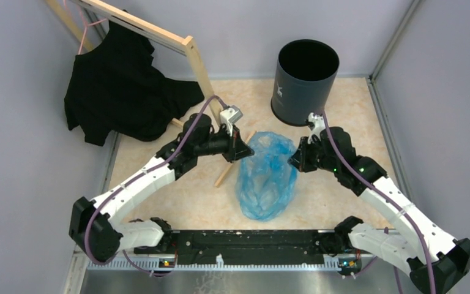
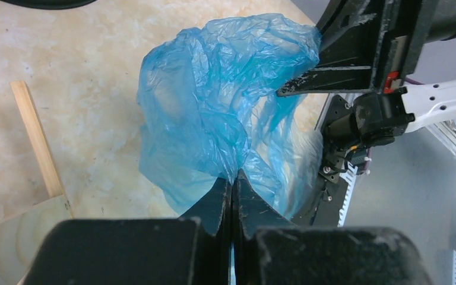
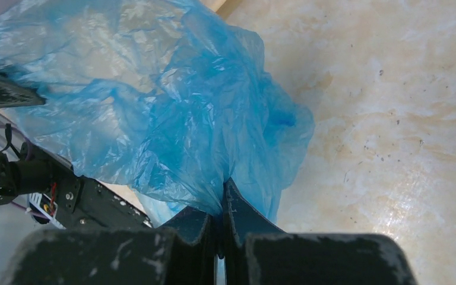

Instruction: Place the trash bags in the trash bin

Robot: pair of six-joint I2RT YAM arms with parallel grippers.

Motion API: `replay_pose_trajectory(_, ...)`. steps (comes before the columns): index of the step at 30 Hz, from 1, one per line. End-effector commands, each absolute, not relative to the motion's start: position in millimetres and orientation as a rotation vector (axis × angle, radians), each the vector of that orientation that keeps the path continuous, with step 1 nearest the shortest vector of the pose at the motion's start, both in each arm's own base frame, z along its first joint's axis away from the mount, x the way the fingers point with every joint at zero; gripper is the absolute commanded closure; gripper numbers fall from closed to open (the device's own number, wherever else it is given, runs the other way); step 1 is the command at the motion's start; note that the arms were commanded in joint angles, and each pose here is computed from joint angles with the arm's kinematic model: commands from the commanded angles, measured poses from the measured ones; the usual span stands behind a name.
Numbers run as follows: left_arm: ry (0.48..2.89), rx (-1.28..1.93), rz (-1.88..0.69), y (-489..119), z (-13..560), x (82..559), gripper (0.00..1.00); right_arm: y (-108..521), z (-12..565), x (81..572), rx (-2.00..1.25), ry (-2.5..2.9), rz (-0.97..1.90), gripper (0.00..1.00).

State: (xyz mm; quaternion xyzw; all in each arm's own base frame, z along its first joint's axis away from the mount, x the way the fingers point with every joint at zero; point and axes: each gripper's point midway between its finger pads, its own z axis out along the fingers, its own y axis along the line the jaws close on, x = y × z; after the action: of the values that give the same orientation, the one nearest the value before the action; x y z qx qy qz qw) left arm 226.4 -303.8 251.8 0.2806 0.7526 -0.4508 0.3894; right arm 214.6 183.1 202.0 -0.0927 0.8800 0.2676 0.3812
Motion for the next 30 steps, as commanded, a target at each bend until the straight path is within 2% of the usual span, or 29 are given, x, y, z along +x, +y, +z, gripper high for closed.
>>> replay_pose_trajectory(1, 1.904, 0.681, -1.102, -312.1, 257.6, 259.5, 1.00, 187.2, 219.3, 217.9, -0.235, 2.170, 0.728, 0.99)
replay_pose_trajectory(4, 1.928, 0.754, -1.108, -329.3, 256.6, 274.9, 1.00, 187.6, 221.8, 217.9, -0.223, 2.161, 0.737, 0.99)
replay_pose_trajectory(9, 1.859, 0.909, -1.267, -365.0, 261.1, 269.4, 1.00, 180.9, 219.4, 217.7, -0.185, 2.152, 0.714, 0.99)
replay_pose_trajectory(20, 1.790, 1.112, -1.277, -424.3, 256.5, 284.8, 1.00, 172.0, 231.2, 217.7, -0.109, 2.069, 0.718, 0.99)
replay_pose_trajectory(25, 1.752, 1.180, -1.189, -443.0, 269.4, 259.2, 1.00, 165.9, 228.2, 215.1, -0.097, 2.071, 0.694, 1.00)
replay_pose_trajectory(30, 1.731, 1.142, -1.186, -425.2, 283.3, 230.2, 1.00, 162.3, 223.8, 210.0, -0.116, 2.080, 0.681, 1.00)
